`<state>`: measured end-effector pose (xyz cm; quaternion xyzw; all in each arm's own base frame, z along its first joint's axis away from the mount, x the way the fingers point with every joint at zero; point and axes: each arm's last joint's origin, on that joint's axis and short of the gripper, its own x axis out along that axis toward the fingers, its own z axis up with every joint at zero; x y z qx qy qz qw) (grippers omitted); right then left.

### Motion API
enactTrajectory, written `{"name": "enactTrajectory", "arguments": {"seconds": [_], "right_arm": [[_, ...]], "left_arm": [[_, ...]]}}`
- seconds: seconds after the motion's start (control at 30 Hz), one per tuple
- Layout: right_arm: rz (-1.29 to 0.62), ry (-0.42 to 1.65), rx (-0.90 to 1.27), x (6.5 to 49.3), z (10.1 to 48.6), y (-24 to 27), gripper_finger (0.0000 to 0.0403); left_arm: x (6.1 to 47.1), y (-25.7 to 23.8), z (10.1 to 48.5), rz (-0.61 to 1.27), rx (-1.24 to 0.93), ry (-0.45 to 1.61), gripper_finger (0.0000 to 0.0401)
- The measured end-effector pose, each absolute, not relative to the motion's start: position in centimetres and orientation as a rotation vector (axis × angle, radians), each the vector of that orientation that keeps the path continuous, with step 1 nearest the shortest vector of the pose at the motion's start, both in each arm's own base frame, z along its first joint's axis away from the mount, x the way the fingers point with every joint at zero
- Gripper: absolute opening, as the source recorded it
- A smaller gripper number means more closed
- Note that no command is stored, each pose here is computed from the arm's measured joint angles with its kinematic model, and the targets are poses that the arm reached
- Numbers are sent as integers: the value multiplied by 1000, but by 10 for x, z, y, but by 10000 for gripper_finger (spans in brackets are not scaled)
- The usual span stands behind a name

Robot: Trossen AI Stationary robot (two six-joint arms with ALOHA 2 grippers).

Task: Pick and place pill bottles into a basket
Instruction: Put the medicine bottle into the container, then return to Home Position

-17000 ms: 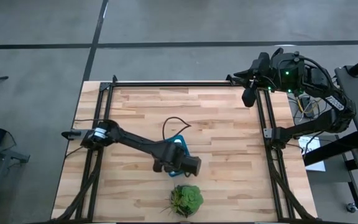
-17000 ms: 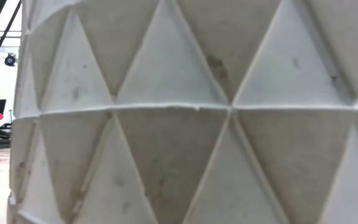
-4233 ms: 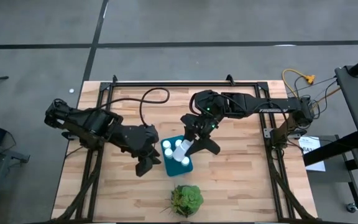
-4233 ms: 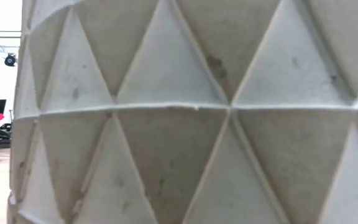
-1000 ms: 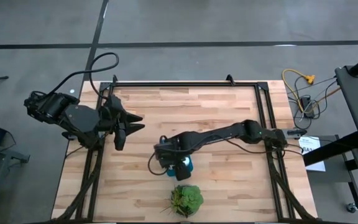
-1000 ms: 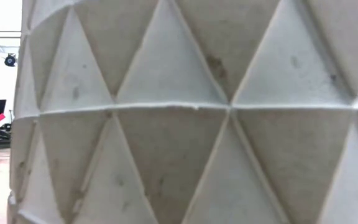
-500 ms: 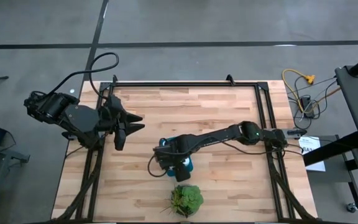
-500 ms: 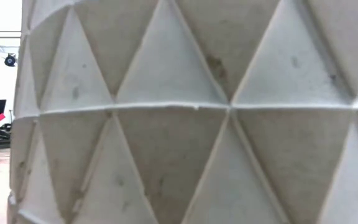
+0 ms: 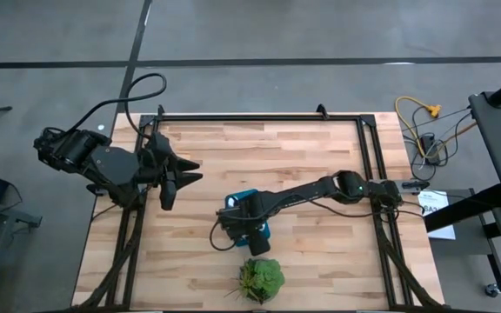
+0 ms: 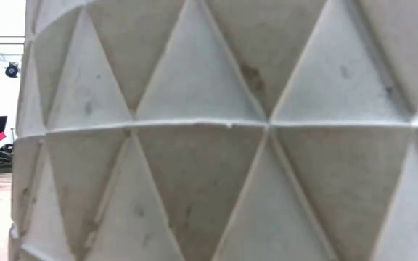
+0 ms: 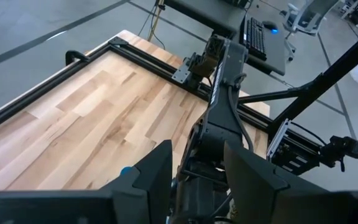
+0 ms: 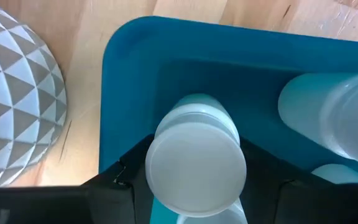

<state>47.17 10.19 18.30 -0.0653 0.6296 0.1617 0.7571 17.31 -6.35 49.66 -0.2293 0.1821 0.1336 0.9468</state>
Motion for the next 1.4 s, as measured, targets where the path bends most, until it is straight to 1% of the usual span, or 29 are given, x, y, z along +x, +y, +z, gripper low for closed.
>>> {"name": "enactTrajectory", "arguments": {"seconds": [0.33,0.6,0.63,0.67,0.8,0.87,0.97,1.07,1.13,1.27,1.4], "right_arm": [[348,1327,-136,476,184,103,162],[294,1316,-153,477,184,101,162],[285,1316,-159,477,184,101,170],[275,1315,-166,478,184,101,186],[228,1316,-166,478,184,100,262],[224,1313,-160,478,184,100,284],[221,1314,-156,478,184,100,296],[211,1316,-126,478,185,101,293],[238,1314,-90,477,189,102,288],[298,1258,-3,474,216,105,277],[323,1116,29,466,268,105,267]], "left_arm": [[174,-64,497,270,-475,362,128],[174,-64,498,268,-479,357,128],[174,-64,498,268,-479,357,128],[174,-64,498,268,-479,357,128],[174,-64,498,268,-479,357,128],[174,-64,498,268,-478,357,128],[174,-64,498,267,-478,358,128],[174,-64,498,267,-476,358,128],[174,-64,497,265,-463,363,128],[168,-64,499,245,-449,361,128],[154,-62,505,206,-435,339,128]]}}
